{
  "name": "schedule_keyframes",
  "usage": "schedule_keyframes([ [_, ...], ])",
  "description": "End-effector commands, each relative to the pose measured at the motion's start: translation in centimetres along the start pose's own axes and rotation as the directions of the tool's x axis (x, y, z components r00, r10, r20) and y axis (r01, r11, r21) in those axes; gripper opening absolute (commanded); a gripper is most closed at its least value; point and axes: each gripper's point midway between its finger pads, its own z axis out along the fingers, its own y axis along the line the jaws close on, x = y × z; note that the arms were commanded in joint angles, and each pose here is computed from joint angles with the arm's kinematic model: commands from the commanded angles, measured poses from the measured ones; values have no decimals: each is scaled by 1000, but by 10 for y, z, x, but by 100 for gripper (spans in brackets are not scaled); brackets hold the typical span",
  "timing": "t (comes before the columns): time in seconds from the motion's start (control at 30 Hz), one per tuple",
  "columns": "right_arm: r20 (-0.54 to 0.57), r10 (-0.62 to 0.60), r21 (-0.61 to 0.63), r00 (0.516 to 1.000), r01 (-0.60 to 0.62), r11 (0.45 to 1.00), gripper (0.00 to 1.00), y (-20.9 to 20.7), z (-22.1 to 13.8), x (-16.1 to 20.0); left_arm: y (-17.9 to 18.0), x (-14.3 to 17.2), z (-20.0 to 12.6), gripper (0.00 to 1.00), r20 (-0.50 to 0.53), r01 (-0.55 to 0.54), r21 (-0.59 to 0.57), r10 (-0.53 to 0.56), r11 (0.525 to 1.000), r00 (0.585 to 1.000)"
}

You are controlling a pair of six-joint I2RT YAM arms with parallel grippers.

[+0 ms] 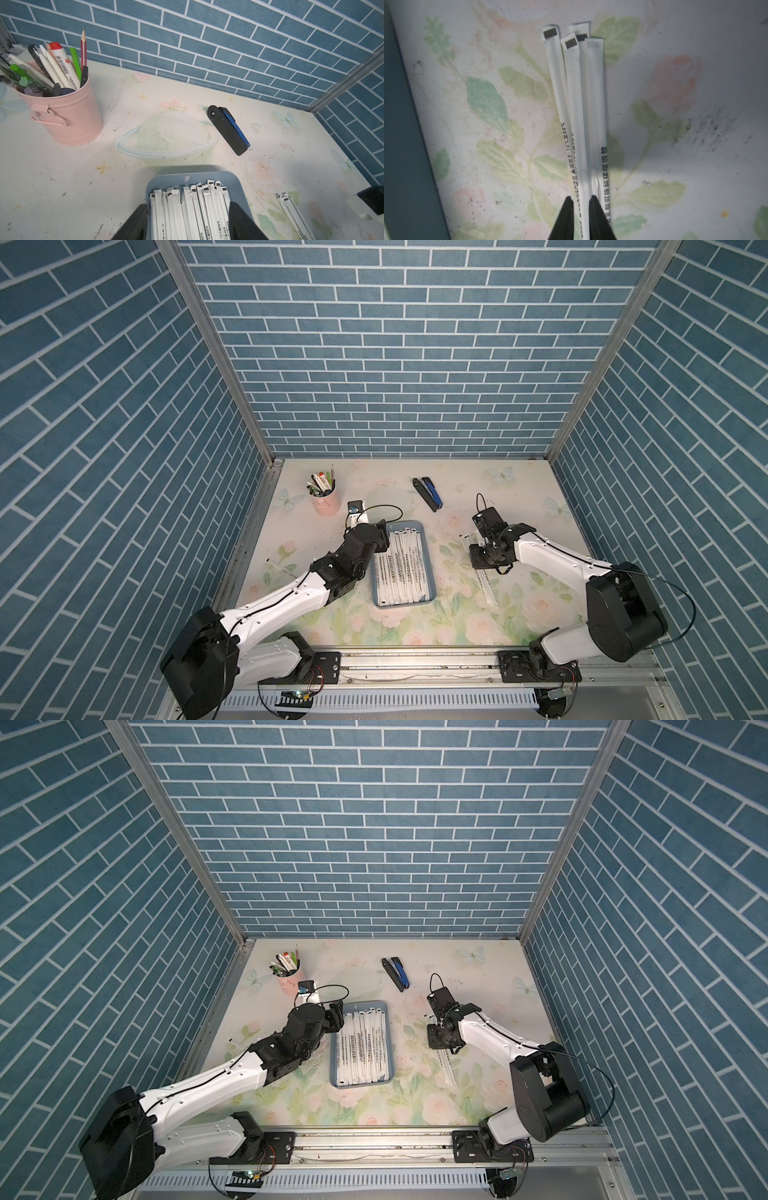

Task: Put the straws into the storage box
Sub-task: Pick up the straw from the center of the board.

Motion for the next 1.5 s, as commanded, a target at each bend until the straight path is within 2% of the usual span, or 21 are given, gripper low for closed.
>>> schedule_keyframes([
  [0.0,14,-6,-3,1000,6,1000,18,4,4,-9,1,2,2,64,-11,4,-8,-4,1000,1000],
  [0.33,-13,-26,28,1000,27,999,22,0,25,-7,-1,9,3,64,-34,20,6,-20,1000,999],
  [0.63,-18,-48,23,999,48,999,6,-1,30,-1,0,6,1,64,-35,15,-4,-15,1000,999],
  [0.8,8,-64,-31,998,64,997,2,10,21,-9,3,0,-4,64,-18,29,-14,-29,999,999],
  [1.03,59,-57,-120,997,64,991,1,28,-5,-20,7,-8,-11,64,3,45,-26,-45,999,999],
  [1.47,141,17,-358,990,35,933,1,77,-36,-32,7,-16,-19,64,20,80,-18,-79,997,997],
])
